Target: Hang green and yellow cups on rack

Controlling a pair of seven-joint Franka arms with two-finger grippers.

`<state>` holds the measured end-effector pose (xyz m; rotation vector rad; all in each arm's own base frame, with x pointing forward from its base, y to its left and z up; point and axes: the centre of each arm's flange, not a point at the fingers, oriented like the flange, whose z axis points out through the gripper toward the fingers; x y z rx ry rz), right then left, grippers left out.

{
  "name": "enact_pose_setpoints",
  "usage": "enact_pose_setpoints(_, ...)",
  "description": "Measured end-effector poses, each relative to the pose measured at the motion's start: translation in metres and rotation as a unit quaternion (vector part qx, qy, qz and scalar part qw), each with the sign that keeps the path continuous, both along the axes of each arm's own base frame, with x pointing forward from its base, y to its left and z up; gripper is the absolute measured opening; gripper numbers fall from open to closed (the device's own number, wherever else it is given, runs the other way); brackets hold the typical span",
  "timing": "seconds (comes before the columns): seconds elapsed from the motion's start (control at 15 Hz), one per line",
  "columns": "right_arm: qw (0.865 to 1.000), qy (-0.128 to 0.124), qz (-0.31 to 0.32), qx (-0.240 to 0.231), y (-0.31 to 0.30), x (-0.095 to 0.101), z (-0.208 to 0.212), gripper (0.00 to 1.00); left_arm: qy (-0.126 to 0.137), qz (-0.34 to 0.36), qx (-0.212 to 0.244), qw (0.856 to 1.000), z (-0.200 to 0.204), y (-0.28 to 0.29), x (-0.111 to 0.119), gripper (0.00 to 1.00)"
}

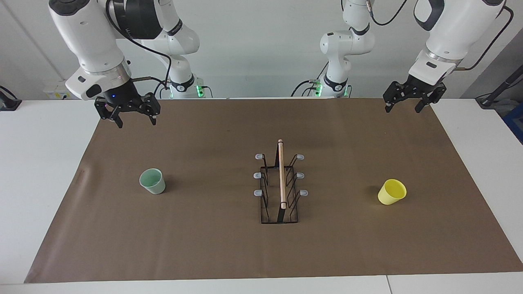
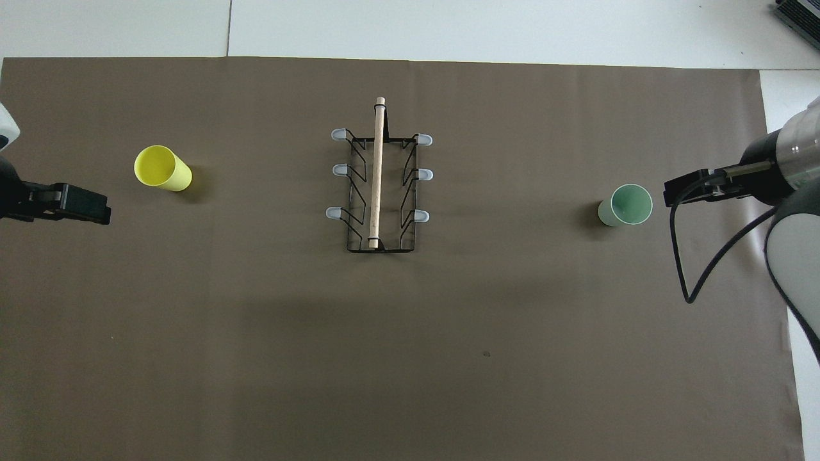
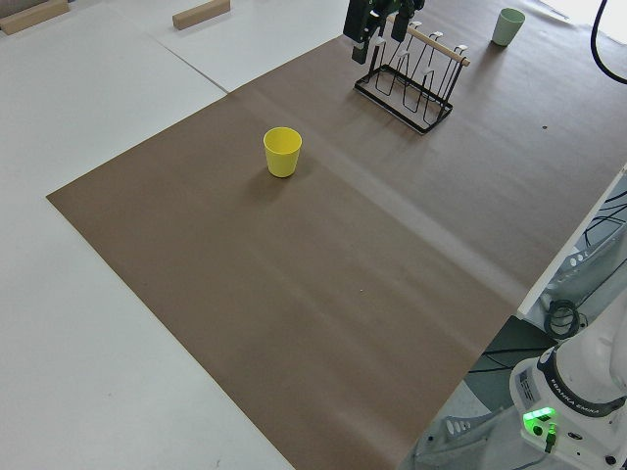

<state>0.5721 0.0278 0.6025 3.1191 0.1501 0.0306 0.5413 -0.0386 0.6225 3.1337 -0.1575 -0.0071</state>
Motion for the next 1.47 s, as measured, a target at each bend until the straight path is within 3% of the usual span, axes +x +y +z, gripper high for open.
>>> enact_pose_setpoints(1.07,1.0,0.007,0.007,-0.012,0.0,0.004,-0.009,1.0,0.0,0.0,0.0,1.0,0.0,0.0,0.0,1.0)
enact_pose_setpoints(1.27,0.999,0.008,0.048,-0.021,0.001,0.004,-0.009,1.0,0.0,0.0,0.0,1.0,0.0,0.0,0.0,1.0)
enact_pose_setpoints(1.47,0.986,0.014,0.161,-0.035,-0.008,0.005,-0.009,1.0,0.0,0.0,0.0,1.0,0.0,0.0,0.0,1.0)
